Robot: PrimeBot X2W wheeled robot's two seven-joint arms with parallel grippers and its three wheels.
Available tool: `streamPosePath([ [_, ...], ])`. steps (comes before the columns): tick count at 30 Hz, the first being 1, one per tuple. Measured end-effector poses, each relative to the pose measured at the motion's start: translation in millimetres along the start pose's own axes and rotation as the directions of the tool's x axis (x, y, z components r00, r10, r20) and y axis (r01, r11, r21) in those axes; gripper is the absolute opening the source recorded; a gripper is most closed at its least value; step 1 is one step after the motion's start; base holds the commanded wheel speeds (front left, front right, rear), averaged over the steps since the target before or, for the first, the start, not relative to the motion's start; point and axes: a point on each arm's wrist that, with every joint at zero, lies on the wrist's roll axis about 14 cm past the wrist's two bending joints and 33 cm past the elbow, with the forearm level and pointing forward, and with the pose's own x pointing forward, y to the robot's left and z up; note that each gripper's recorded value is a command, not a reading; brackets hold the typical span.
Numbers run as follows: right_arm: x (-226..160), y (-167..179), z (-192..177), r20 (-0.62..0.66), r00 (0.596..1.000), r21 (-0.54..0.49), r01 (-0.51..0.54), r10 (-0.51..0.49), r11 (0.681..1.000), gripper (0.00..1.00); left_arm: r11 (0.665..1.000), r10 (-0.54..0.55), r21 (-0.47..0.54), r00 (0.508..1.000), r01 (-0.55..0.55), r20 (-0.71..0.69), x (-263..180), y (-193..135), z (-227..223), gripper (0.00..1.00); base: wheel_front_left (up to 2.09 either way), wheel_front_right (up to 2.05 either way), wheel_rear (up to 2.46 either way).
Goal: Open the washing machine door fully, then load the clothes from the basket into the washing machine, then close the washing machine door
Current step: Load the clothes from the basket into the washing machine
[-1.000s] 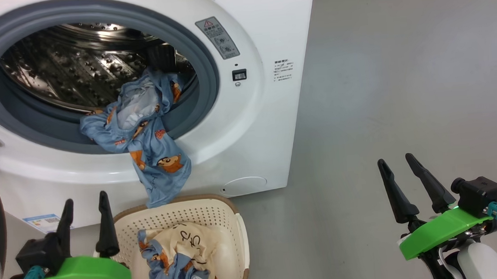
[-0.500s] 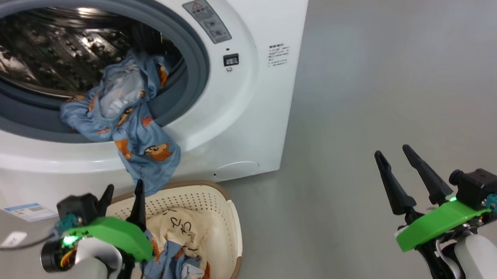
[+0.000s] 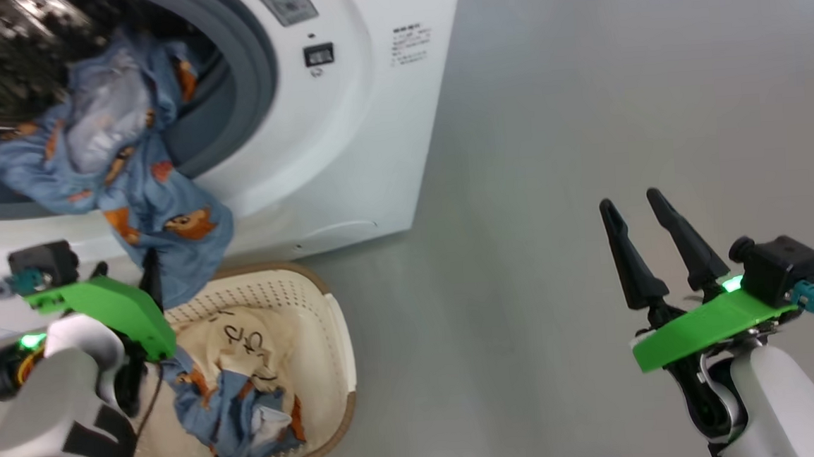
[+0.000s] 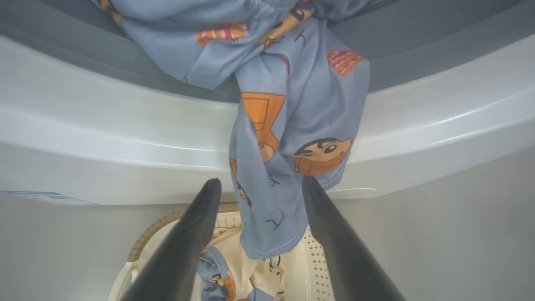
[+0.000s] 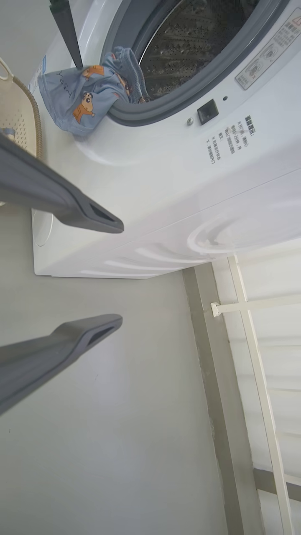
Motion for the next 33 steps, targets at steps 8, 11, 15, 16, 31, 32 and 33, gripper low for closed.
streamPosePath([
  [8,3.1,-16.9,-12.7,-0.03,0.998,0.0,0.054,-0.054,0.999,1.0,1.0,-0.021,0.015,0.998,0.022,-0.066,34.6,-0.2,-10.1,1.0,0.0,0.0,0.0],
  [11,0.1,-24.0,-16.5,-0.042,0.996,-0.01,0.075,-0.075,0.997,1.0,0.999,-0.034,0.019,0.996,0.036,-0.086,43.9,-4.5,-14.9,1.0,0.0,0.0,0.0],
  [15,-3.4,-31.2,-17.7,-0.048,0.994,-0.017,0.096,-0.097,0.995,1.0,0.998,-0.059,-0.003,0.993,0.059,-0.101,52.1,-14.5,-20.2,1.0,0.0,0.0,0.0],
  [16,-3.4,-32.3,-17.8,-0.049,0.994,-0.018,0.099,-0.1,0.995,1.0,0.998,-0.061,-0.012,0.995,0.06,-0.076,54.1,-15.2,-16.4,1.0,0.0,0.0,0.0],
  [31,2.1,-26.9,-11.4,-0.025,0.996,-0.006,0.088,-0.088,0.996,1.0,0.999,-0.035,0.035,0.999,0.034,0.026,47.6,0.8,5.5,0.0,0.0,0.0,0.0],
  [32,2.9,-25.6,-11.5,-0.024,0.996,-0.004,0.085,-0.085,0.996,1.0,0.999,-0.038,0.039,0.999,0.036,0.039,46.3,1.2,9.3,0.0,0.0,0.0,0.0],
  [33,4.0,-23.8,-11.5,-0.023,0.996,-0.001,0.08,-0.08,0.997,1.0,0.998,-0.04,0.047,0.998,0.038,0.051,45.1,2.5,13.8,0.0,0.0,0.0,0.0],
])
